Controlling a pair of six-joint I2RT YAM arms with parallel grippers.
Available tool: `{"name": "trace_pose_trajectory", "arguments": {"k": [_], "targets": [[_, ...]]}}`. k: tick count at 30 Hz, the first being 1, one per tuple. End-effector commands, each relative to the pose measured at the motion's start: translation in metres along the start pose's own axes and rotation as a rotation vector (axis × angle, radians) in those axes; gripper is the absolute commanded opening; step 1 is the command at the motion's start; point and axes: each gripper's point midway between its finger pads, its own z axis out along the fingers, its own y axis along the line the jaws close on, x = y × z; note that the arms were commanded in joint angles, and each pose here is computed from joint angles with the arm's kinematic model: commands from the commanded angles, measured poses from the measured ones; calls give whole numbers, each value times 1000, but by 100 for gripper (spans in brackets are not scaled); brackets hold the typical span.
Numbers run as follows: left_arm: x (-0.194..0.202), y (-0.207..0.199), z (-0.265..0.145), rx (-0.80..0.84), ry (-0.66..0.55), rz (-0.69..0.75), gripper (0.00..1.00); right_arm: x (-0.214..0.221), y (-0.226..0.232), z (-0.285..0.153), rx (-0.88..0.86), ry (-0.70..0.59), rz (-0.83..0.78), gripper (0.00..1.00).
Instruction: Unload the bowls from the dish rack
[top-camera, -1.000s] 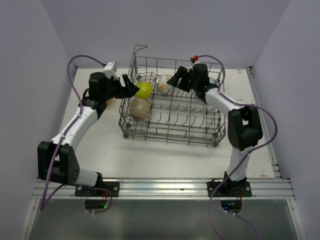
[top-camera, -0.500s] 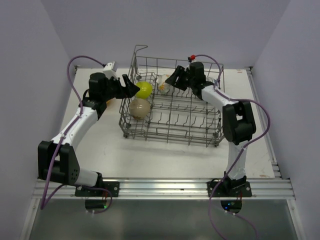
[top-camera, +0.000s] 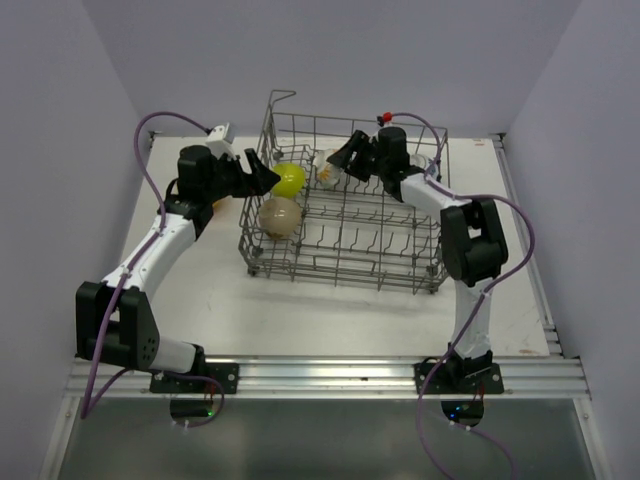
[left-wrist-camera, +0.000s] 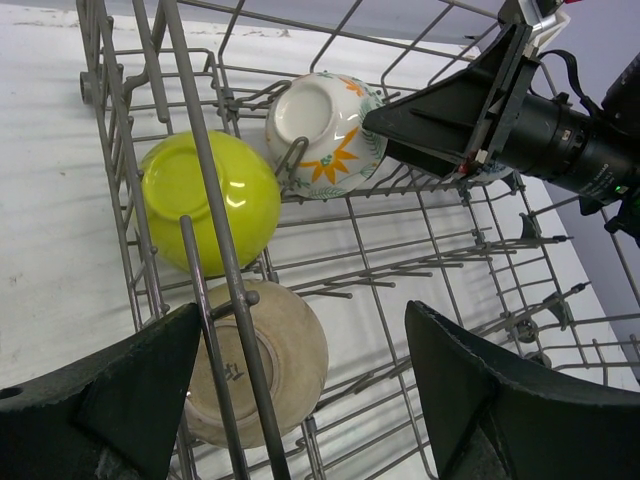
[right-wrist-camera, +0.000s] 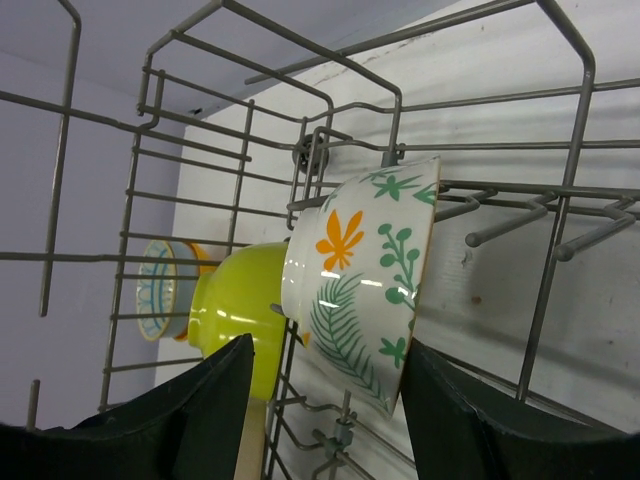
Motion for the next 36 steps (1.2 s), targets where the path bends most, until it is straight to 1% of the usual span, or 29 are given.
{"name": "trace_pose_trajectory", "arguments": {"k": [1, 5, 7, 10, 12, 14, 17, 18, 21, 22, 25, 29, 31, 36], "targets": [[5, -30, 2, 142, 18, -6, 86, -4, 11, 8, -79, -22, 29, 63], [7, -28, 4, 134, 24, -5, 86, -5, 15, 13, -91, -12, 42, 64], [8, -27, 5, 132, 25, -5, 86, -4, 15, 15, -91, -2, 46, 63], [8, -26, 4, 130, 25, -5, 86, -5, 17, 15, -102, -7, 51, 56], [8, -27, 5, 134, 28, -6, 86, -5, 22, 13, -123, -11, 70, 48], [8, -26, 5, 131, 27, -7, 86, -7, 26, 11, -155, -26, 77, 45], [7, -26, 4, 125, 26, -2, 87, -8, 36, 10, -206, -28, 112, 38], [7, -25, 4, 121, 24, 0, 87, -9, 39, 10, -234, -38, 133, 33], [8, -24, 5, 118, 26, -2, 87, -11, 52, 7, -308, -42, 164, 24], [8, -24, 5, 119, 27, -2, 87, -10, 53, 7, -323, -37, 169, 20], [8, -24, 5, 116, 27, -1, 87, -12, 68, 1, -384, -21, 151, 15], [8, -22, 5, 107, 28, 1, 87, -19, 83, -9, -424, -29, 131, 4], [8, -21, 5, 104, 26, 3, 87, -25, 92, -16, -451, -33, 128, 0], [10, -19, 6, 94, 31, 5, 87, -36, 105, -31, -504, -53, 153, 0]]}}
